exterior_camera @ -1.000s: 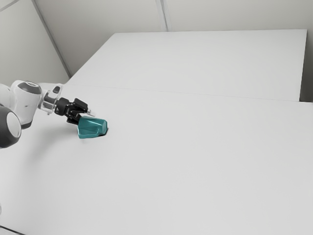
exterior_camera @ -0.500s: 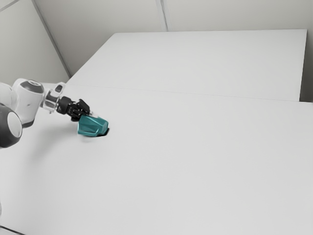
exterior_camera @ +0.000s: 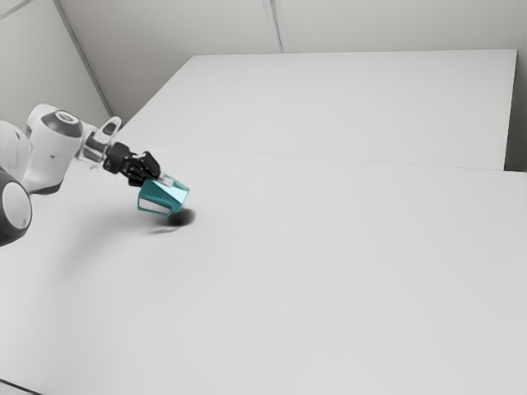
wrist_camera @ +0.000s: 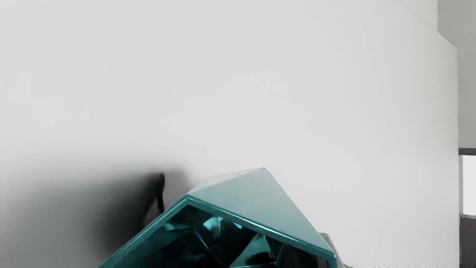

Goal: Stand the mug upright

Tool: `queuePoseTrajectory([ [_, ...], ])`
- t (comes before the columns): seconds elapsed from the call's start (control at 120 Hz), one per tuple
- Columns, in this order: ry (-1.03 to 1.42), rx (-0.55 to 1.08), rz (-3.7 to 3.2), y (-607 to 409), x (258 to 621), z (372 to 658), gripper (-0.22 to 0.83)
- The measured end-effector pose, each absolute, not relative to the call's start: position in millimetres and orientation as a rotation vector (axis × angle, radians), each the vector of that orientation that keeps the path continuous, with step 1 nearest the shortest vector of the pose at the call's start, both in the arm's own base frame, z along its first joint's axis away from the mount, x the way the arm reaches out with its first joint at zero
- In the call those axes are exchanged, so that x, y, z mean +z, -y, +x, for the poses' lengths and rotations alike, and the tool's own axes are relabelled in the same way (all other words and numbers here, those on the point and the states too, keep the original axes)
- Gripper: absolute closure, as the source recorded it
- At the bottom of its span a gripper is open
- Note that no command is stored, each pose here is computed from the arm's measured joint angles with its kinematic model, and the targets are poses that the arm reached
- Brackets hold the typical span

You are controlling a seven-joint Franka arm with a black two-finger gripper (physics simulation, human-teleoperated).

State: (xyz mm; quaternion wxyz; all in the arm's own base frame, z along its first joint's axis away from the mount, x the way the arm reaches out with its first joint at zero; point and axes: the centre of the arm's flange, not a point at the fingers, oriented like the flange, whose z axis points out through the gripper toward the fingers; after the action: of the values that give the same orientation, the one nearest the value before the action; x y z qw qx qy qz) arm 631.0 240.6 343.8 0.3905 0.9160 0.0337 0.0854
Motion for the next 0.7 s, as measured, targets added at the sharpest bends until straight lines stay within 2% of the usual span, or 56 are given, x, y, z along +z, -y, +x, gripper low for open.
queuePoseTrajectory([
  [0.167, 0.034, 0.188, 2.459, -214, 386, 630, 0.78],
  [0.358, 0.118, 0.136, 2.603, -185, 412, 617, 0.78],
  [0.5, 0.185, 0.091, 2.718, -161, 429, 610, 0.78],
  [0.7, 0.238, 0.038, 2.828, -126, 433, 598, 0.78],
])
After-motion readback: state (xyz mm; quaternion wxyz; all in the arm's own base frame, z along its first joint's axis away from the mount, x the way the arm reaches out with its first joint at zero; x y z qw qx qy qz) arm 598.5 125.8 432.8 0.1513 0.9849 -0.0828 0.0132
